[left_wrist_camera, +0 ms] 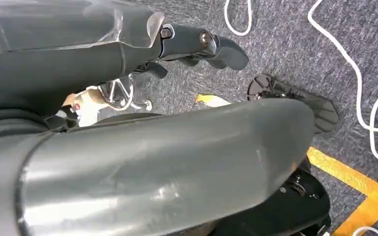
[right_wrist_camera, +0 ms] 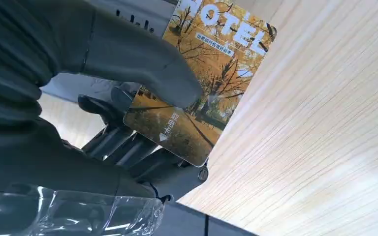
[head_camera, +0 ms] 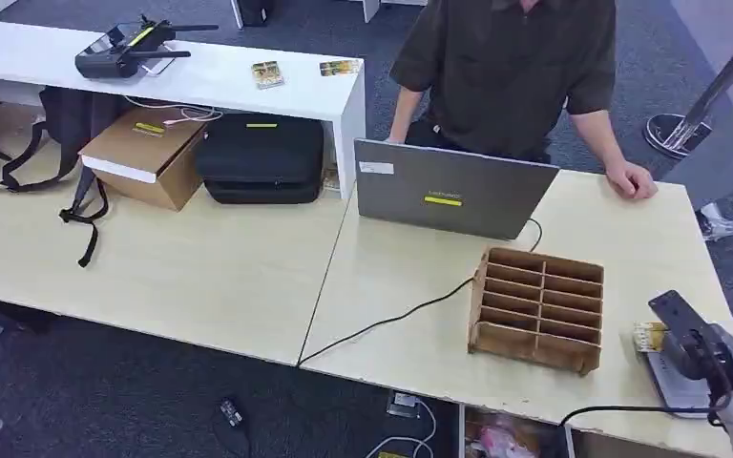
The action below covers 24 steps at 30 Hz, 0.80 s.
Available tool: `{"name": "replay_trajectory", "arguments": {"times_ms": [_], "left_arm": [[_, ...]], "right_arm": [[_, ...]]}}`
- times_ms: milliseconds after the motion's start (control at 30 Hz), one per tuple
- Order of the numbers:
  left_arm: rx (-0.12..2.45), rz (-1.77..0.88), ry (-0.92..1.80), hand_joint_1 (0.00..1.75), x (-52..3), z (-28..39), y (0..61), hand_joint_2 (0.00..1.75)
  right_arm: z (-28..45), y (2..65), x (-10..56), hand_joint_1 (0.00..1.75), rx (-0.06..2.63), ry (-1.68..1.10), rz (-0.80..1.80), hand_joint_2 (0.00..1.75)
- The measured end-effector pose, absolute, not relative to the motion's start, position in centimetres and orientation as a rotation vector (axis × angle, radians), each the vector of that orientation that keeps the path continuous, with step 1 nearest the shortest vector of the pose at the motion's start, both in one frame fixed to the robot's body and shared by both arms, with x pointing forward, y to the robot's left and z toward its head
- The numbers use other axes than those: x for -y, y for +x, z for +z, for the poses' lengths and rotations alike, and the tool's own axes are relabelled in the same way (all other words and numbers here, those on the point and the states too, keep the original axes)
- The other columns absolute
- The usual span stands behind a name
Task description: Pass the card to the sensor for recognition and then transmit it.
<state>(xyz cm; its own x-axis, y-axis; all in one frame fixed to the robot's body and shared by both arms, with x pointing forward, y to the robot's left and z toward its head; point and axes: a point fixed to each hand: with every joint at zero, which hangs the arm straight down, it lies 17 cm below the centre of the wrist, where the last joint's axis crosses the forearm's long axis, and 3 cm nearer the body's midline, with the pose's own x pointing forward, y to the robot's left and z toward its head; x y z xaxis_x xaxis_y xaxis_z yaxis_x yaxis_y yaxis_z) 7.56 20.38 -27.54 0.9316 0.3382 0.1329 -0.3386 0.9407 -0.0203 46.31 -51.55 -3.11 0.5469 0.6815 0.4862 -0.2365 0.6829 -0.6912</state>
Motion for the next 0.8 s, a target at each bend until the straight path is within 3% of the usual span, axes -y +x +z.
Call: {"name": "replay_trajectory", "arguments": {"times_ms": [367, 800], "left_arm": [[0.13, 0.349, 0.005, 0.0, -20.5, -27.6, 7.3, 0.0], [0.122, 0.382, -0.008, 0.0, -19.8, -27.5, 7.2, 0.0]], "right_arm": [[-0.5, 48.5, 50.6, 1.75, 0.931, -0.716, 0.629, 1.75], [23.2, 54.0, 53.5, 1.75, 1.253, -1.177, 0.662, 1.75]]}}
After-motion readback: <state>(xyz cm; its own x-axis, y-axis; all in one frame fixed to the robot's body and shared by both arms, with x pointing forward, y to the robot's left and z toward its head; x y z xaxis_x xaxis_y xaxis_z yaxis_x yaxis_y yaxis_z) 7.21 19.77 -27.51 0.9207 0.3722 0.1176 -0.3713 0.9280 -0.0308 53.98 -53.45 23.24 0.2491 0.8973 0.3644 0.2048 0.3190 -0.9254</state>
